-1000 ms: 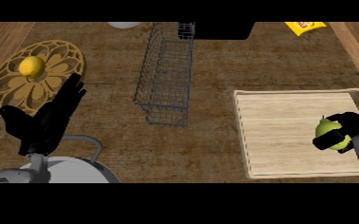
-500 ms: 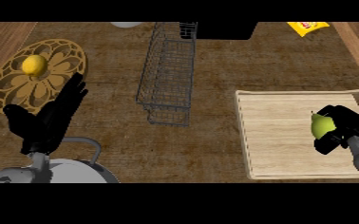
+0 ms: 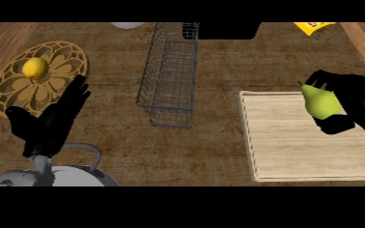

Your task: Pick the pear from the tray and place it in the tiered basket

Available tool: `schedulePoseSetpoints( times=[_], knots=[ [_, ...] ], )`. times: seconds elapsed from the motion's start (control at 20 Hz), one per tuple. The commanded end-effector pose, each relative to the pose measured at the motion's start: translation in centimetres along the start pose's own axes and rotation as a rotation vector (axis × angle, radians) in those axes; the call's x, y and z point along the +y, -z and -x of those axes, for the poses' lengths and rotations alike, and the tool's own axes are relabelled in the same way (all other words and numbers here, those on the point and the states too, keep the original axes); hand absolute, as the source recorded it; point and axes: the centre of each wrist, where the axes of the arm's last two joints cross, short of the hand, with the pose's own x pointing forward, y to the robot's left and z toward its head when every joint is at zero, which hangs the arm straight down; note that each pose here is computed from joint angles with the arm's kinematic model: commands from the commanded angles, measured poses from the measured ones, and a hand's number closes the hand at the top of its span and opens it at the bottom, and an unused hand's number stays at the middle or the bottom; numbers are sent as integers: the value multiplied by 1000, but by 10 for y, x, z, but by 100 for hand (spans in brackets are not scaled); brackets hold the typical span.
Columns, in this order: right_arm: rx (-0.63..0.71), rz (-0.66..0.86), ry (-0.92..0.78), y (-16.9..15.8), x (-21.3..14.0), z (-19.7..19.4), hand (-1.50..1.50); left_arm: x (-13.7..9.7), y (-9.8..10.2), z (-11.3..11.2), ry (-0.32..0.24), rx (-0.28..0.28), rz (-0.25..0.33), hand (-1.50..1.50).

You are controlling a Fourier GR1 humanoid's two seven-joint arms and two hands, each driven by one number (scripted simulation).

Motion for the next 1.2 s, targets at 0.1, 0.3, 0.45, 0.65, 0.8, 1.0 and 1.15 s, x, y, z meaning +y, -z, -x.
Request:
schedulePoseSetpoints(
  times=[0.1,0.3,0.45,0.65,0.8,1.0,1.15],
  knots=[
    [-274,343,319,7,-44,-9,150,9,-4,1,-9,12,-17,0],
    [-399,376,427,-4,-60,-7,150,12,-4,-3,3,-10,-36,0],
    [-450,324,469,-7,-82,-22,150,3,-8,9,-13,6,-22,0],
    [-484,275,464,-20,-104,-55,150,4,-1,-13,13,5,-5,0],
    [-500,241,463,-23,-102,-95,150,3,0,7,-11,-15,-21,0],
    [-512,242,470,-19,-111,-141,150,-6,1,3,-5,3,2,0],
    [-509,224,472,-25,-118,-182,150,-5,-11,1,14,1,4,0]
  ],
)
